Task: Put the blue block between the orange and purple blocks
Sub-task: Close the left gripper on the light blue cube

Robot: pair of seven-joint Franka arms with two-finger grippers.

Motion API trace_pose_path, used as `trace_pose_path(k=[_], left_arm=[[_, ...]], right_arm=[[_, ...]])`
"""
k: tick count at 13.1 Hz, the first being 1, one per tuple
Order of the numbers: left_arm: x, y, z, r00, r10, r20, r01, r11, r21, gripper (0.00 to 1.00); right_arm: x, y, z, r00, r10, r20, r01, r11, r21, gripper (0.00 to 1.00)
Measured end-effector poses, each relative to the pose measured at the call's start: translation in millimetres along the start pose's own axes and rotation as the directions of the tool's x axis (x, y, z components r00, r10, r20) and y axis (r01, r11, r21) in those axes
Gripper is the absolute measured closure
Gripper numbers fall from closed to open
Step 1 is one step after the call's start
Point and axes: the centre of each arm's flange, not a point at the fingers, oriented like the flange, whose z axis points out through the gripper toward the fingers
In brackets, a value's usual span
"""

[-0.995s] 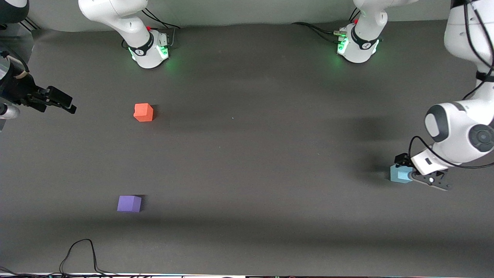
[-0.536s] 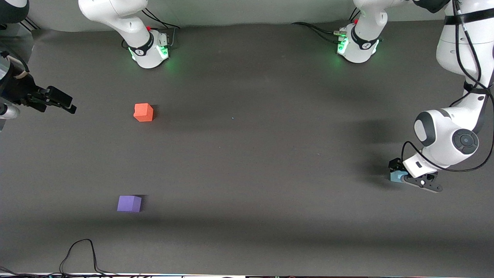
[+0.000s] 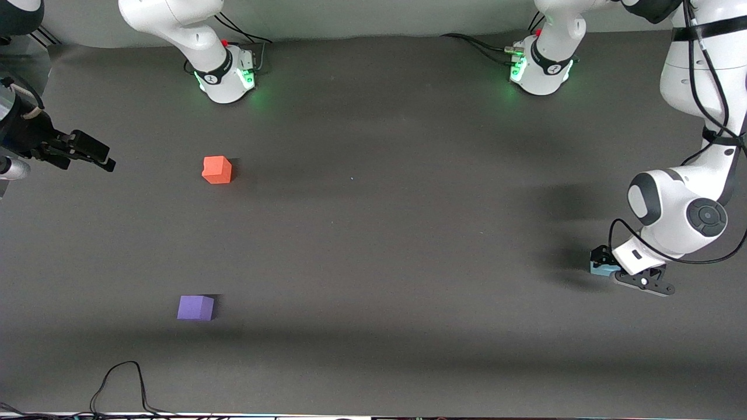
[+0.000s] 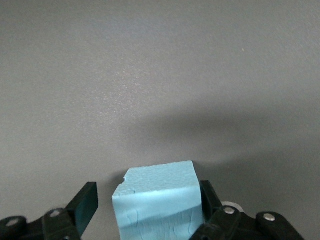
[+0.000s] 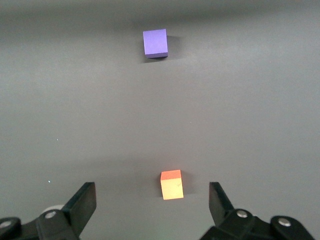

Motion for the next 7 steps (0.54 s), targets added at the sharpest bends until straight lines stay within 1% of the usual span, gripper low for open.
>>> trace_pose_path(k=[1, 3, 7], left_arm=[[0.7, 0.8, 0.1, 1.0, -0.012, -0.001, 0.012, 1.0, -0.001, 0.16], [2.0, 2.3, -0.4, 1.0, -0.021, -0.003, 0.021, 1.0, -0.002, 0.43], [2.3, 2.5, -0.6, 0.999, -0.038, -0.004, 0.038, 0.999, -0.002, 0.44]], right_arm=[[0.1, 0.4, 0.0, 1.0, 0.001, 0.0, -0.001, 1.0, 0.0, 0.0], [0.1, 1.1, 0.0, 1.0, 0.002, 0.0, -0.002, 1.0, 0.0, 0.0], [0.1, 1.3, 0.1, 1.0, 0.002, 0.0, -0.002, 1.0, 0.0, 0.0]])
